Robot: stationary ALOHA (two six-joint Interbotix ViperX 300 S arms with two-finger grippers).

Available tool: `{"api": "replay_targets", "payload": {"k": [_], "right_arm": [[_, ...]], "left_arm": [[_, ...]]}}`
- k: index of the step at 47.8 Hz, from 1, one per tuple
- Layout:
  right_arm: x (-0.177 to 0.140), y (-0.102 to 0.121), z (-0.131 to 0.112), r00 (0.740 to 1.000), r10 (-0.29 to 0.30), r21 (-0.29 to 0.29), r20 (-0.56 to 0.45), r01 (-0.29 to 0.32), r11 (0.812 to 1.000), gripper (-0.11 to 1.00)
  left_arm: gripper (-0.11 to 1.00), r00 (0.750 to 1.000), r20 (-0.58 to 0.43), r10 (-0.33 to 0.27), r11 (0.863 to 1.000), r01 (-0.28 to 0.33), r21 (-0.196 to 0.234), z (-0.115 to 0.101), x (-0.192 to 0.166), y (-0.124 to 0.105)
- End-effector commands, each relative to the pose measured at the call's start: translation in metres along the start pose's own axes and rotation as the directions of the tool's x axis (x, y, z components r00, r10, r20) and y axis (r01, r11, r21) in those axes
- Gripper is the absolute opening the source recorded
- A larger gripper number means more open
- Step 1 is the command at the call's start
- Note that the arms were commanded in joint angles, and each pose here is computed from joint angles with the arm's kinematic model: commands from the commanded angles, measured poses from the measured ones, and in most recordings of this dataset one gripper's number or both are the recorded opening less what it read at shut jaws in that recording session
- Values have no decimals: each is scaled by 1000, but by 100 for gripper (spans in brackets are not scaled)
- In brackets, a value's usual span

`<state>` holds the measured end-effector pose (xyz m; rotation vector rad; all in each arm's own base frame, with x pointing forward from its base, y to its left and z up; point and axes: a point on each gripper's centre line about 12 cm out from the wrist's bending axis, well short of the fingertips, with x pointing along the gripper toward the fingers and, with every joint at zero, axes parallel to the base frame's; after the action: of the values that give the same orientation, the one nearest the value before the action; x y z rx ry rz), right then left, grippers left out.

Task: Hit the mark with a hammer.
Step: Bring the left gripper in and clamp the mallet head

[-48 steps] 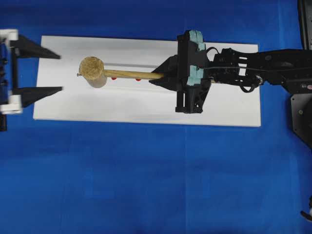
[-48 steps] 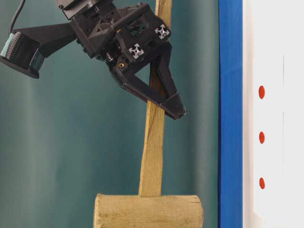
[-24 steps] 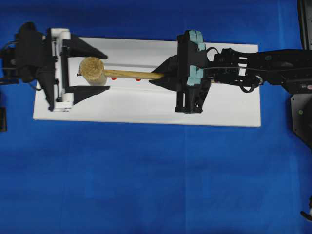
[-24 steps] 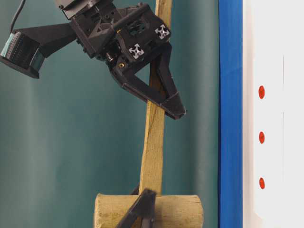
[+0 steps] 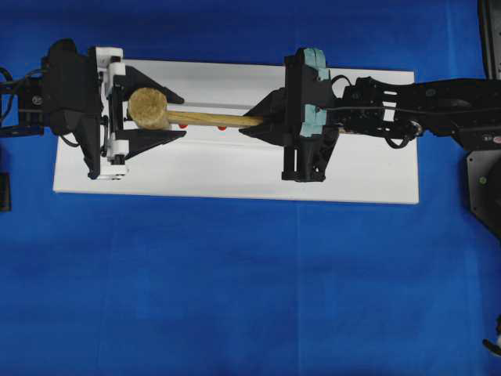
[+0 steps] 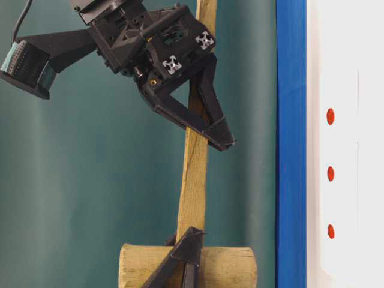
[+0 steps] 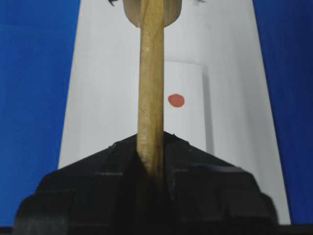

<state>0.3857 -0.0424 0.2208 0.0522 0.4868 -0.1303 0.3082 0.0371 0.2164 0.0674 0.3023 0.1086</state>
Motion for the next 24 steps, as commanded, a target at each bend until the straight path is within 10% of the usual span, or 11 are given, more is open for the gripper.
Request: {"api": "replay_targets", "payload": {"k": [1, 24], "right_arm": [[-4, 0, 17, 999, 0, -1, 49, 0, 1000, 1], [-3, 2, 14, 1000, 8, -2, 27, -8, 1000, 1]], "left_arm": [[43, 999, 32, 1, 1000, -1, 2, 10, 0, 0], [44, 1000, 31, 1, 1000, -1, 5, 10, -1, 0]]}}
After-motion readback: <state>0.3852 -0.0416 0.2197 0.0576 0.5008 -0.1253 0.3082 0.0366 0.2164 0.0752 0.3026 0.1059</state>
